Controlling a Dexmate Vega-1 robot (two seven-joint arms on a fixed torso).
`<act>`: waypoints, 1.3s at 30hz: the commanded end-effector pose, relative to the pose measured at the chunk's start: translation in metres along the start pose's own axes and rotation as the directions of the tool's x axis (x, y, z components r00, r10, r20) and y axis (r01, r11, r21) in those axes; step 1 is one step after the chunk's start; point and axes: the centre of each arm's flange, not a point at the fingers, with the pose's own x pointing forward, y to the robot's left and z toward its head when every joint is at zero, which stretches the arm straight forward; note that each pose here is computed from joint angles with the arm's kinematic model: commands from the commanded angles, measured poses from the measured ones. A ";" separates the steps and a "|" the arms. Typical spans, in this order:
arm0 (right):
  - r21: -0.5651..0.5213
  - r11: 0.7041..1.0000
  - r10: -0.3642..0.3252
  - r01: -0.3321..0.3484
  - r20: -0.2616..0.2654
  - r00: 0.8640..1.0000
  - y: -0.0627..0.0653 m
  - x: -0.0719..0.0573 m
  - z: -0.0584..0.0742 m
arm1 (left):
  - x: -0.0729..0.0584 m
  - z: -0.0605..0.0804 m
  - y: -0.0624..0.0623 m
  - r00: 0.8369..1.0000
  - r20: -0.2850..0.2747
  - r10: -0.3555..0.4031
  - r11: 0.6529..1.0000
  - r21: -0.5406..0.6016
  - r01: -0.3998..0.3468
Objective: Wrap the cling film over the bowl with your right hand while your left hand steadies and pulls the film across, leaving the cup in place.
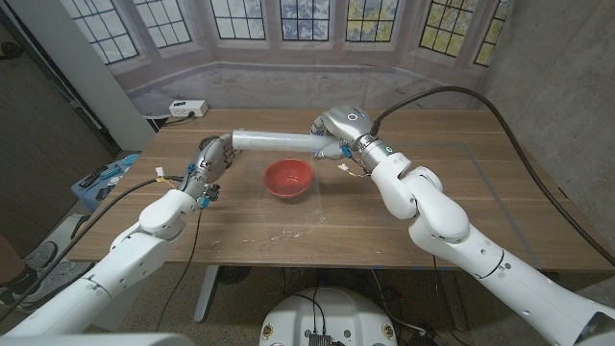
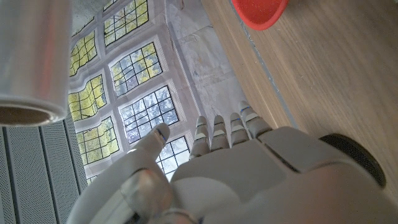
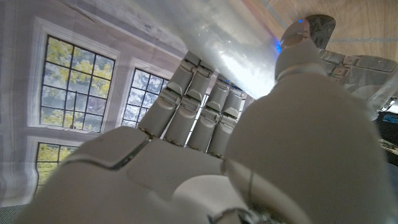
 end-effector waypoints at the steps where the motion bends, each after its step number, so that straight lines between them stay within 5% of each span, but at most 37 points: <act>1: 0.024 1.000 -0.012 0.013 -0.035 0.999 -0.003 0.010 -0.013 | -0.025 0.003 -0.012 0.999 -0.033 -0.014 1.000 0.013 0.014; 17: 0.063 0.998 -0.010 0.017 -0.101 0.995 -0.012 0.016 -0.032 | -0.035 0.004 -0.017 0.999 -0.042 -0.005 1.000 0.010 0.005; 39: 0.103 0.995 0.011 0.006 -0.163 0.987 -0.023 0.021 -0.019 | -0.050 -0.004 -0.020 0.998 -0.038 -0.039 0.999 -0.010 0.039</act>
